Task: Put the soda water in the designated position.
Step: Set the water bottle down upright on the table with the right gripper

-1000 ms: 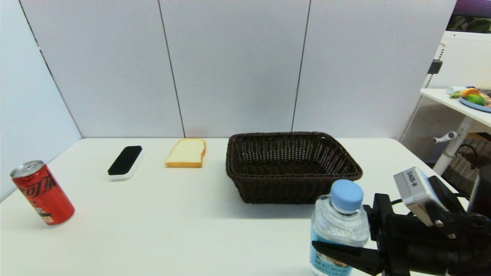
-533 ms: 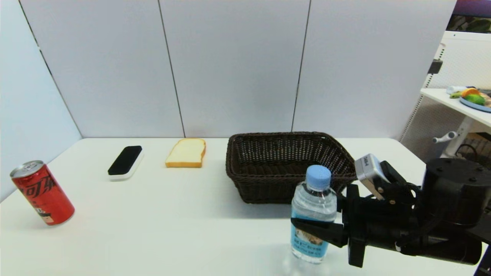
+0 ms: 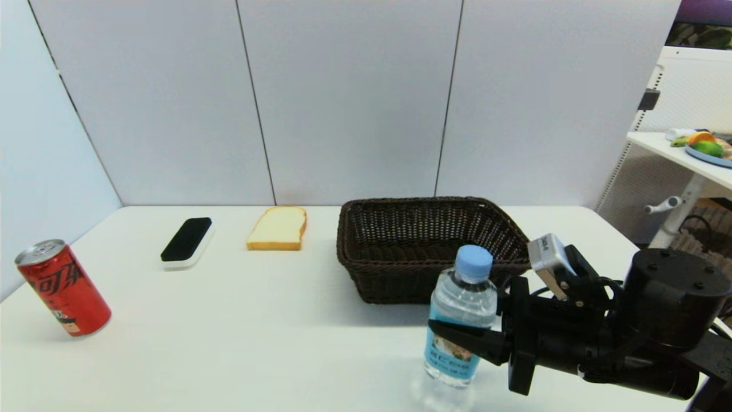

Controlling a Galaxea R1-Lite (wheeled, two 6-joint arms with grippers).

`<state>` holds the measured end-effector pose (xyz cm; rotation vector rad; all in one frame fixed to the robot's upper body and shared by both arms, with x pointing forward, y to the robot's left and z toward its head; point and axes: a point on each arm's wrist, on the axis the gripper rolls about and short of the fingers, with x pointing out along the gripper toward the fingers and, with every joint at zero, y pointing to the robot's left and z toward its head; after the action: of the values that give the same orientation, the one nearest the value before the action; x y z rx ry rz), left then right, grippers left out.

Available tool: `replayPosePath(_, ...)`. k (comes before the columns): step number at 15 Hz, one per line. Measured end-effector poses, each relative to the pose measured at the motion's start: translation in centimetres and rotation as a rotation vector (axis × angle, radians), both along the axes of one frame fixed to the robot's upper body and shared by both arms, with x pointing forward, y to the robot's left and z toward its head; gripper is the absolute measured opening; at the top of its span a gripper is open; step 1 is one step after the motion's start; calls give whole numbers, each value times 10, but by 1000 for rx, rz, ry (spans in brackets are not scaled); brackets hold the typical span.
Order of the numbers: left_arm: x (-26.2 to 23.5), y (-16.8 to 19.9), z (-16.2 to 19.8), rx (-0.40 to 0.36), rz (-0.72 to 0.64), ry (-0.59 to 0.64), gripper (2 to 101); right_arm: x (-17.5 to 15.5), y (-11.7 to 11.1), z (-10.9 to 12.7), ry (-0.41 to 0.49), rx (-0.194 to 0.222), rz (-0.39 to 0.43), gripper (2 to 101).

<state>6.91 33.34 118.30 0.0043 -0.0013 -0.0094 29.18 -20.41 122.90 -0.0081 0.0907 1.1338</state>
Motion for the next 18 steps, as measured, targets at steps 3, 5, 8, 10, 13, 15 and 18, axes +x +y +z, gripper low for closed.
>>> replayPosePath(3,0,0,0,0,0,0,978,0,0,-5,-7,2,0,483)
replayPosePath(5,0,0,0,0,0,0,978,0,0,-6,-28,14,-2,483)
replayPosePath(8,0,0,0,1,0,0,978,2,0,-13,-20,2,-4,483)
replayPosePath(10,0,0,0,0,0,0,978,2,1,-16,-15,-6,-3,483)
replayPosePath(13,0,0,0,0,0,1,978,5,2,-20,-4,-15,-3,483)
replayPosePath(15,0,0,0,0,0,1,978,6,3,-22,-3,-23,-3,483)
replayPosePath(18,0,0,0,0,0,0,978,7,2,-25,-11,-30,-6,483)
